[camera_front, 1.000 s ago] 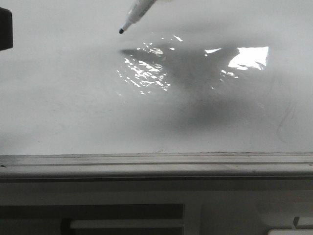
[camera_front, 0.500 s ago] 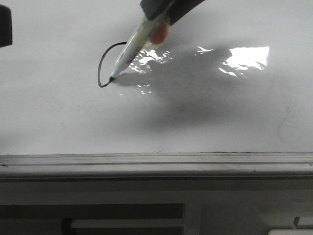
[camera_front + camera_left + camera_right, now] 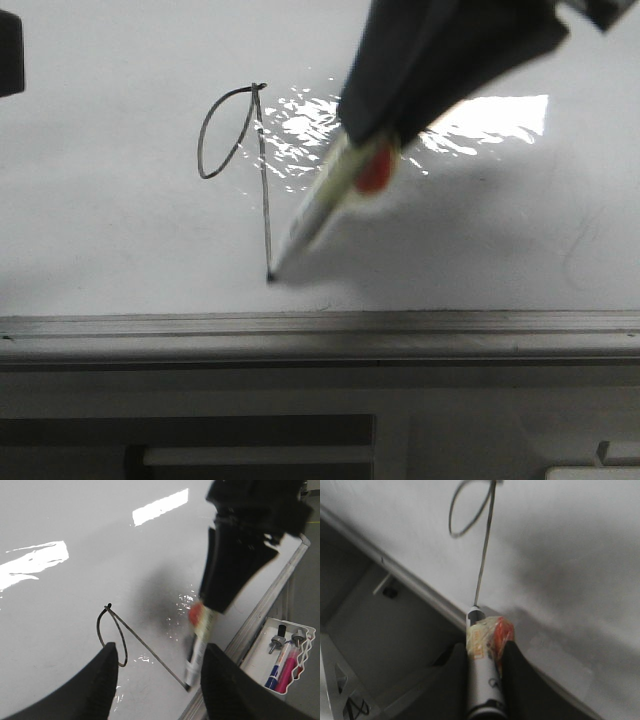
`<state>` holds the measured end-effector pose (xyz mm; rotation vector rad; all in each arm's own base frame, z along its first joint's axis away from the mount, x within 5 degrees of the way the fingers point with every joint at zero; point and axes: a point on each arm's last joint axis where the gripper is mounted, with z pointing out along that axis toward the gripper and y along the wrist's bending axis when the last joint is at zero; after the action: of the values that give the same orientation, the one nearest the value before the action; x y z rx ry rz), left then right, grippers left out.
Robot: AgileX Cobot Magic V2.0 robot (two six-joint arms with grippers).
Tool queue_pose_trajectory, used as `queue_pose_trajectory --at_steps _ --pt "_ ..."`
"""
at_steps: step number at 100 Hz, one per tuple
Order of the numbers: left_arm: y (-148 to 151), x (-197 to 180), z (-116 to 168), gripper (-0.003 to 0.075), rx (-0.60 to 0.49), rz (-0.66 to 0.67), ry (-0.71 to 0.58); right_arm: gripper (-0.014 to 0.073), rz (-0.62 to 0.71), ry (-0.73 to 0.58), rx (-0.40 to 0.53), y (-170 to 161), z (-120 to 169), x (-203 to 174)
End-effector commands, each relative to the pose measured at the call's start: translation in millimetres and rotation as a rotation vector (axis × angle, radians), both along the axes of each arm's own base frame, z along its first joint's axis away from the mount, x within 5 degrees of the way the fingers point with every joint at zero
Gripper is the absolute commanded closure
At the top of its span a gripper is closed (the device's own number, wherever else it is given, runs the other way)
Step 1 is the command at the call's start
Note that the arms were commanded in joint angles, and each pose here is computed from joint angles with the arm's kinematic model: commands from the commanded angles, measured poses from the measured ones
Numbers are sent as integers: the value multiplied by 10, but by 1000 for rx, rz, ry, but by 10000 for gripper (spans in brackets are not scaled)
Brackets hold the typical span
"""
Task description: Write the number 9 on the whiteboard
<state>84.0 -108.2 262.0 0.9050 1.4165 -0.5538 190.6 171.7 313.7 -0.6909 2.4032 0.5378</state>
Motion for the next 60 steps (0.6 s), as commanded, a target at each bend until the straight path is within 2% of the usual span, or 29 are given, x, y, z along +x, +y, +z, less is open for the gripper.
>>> queue_pose_trajectory --at_steps 1,11,22,60 --pt "-49 16 119 364 -50 -23 -50 652 18 -127 37 42 112 -2" --pt "-125 29 67 362 -1 -61 -68 652 39 -174 118 120 291 -73" --pt "-262 47 -16 362 29 -122 -63 652 79 -184 140 192 427 -144" --pt "-575 211 -97 363 61 -168 -8 652 121 -85 203 356 437 -356"
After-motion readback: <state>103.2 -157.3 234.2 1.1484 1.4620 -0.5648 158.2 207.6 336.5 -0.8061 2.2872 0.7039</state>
